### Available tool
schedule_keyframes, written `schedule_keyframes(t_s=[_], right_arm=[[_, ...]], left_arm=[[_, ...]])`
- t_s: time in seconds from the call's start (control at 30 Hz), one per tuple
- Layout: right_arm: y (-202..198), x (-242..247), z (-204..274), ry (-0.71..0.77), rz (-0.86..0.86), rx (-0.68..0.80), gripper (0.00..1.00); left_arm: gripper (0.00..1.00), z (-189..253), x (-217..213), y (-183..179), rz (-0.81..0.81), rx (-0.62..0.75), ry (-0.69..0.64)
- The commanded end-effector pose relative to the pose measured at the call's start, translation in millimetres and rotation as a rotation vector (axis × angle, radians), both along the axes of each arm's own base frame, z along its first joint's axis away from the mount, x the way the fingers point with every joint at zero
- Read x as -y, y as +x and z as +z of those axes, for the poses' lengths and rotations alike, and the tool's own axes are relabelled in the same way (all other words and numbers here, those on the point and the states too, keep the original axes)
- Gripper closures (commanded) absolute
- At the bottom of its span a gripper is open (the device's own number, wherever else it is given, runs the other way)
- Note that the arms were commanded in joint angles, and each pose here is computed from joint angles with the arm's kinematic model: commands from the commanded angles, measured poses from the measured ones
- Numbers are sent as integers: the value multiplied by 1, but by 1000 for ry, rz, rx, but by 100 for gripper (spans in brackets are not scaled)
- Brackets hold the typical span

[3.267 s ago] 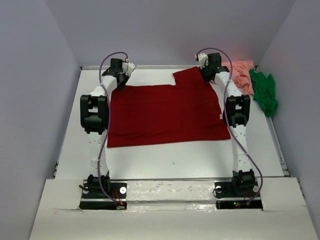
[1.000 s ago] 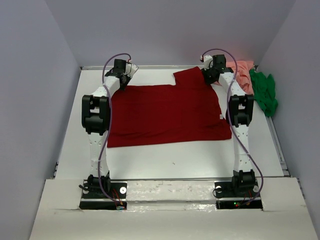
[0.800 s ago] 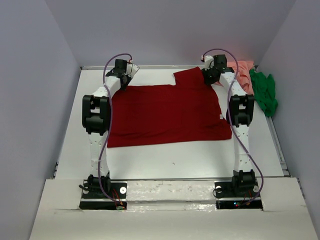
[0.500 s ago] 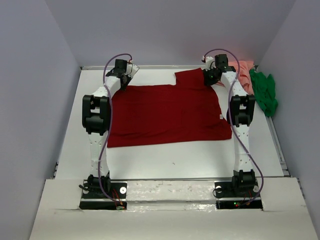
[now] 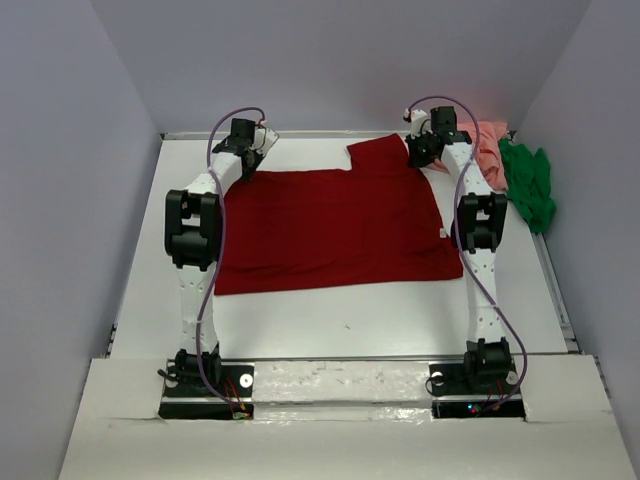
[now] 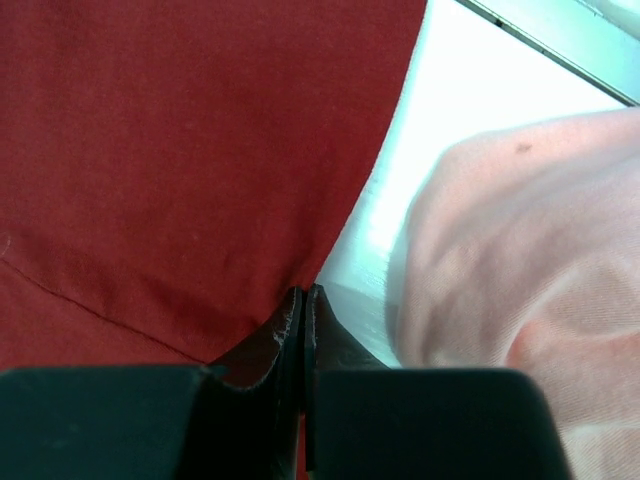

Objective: Fold and stack the t-shirts
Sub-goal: Grap the side of the flattened tshirt furthest away from the robot with both arms

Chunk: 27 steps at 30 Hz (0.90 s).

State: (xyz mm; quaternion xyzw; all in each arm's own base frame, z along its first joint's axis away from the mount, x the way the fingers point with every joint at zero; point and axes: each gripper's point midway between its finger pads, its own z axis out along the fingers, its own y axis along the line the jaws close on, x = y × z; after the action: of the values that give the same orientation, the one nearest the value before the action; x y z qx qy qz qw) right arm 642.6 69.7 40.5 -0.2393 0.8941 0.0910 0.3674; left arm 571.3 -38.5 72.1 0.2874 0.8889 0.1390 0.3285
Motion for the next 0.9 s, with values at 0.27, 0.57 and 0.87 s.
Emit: schedule_keyframes(t_s=[0.27,0.57,0.87], right_arm=[[6,-1,76,-50,79,179,100],[-15,13,78,-144,92,164,100],[-11,16,85,-165,96,201,100]], left_arm=[[100,56,2,-2,1,108,10],[100,65,0,-9,-1,132,6],[100,67,1,-12,-1,135,1]])
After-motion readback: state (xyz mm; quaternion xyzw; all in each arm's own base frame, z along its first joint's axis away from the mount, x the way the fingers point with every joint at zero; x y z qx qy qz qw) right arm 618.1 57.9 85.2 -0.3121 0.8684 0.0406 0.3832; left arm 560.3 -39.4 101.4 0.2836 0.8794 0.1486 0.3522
